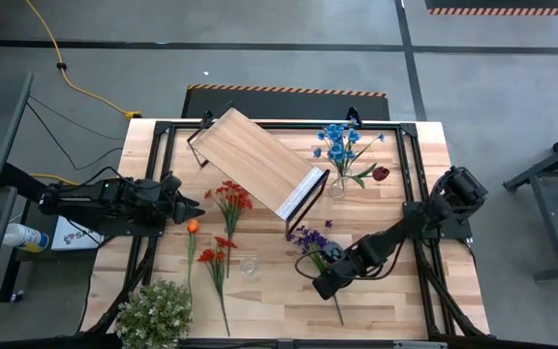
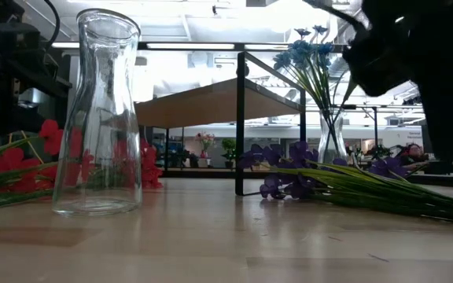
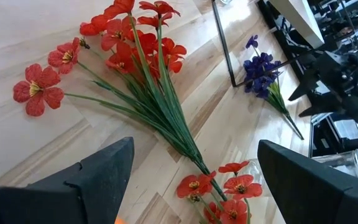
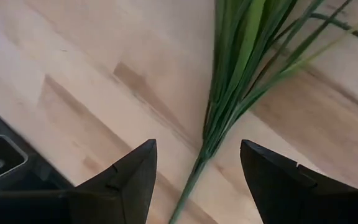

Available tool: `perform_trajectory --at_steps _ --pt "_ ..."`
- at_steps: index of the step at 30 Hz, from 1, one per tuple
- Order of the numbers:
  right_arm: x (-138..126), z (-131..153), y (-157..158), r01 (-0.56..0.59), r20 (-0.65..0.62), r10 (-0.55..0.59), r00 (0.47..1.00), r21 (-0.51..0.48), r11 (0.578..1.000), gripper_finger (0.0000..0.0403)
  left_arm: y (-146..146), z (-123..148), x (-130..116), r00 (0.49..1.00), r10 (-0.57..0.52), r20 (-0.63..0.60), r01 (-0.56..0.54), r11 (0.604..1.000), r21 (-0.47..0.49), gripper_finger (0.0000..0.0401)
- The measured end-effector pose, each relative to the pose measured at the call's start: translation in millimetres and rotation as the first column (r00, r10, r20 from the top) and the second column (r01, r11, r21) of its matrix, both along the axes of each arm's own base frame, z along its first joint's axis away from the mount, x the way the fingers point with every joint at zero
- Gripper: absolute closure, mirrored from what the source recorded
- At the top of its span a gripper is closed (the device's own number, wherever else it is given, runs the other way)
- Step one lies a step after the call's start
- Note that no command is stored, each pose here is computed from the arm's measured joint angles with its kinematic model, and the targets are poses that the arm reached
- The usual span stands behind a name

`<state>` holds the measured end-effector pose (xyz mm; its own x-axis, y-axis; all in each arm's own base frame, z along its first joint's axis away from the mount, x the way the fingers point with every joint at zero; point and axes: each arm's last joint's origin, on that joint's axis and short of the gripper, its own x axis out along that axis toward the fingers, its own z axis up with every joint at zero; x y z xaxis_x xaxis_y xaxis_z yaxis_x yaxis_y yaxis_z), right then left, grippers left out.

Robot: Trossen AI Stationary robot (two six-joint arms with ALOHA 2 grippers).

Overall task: Pick and place flowers into a vace then onto a shelf
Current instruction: Put the violet flowers into the top transparent vase

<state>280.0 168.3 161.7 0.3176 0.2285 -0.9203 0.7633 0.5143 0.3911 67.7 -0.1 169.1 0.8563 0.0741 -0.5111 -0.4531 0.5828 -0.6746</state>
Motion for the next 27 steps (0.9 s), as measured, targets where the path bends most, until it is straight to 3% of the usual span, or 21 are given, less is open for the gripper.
perform_trajectory --at_steps 19,27 --pt "10 -32 -10 0.036 -0.1 -0.041 0.994 -0.057 0.998 0.0184 0 0 0 1.0 0.0 0.0 0.0 1.0 0.0 0.0025" --pt "9 -32 -10 0.029 -0.118 -0.035 0.992 -0.047 0.998 0.0242 0 0 0 1.0 0.0 0.0 0.0 1.0 0.0 0.0025"
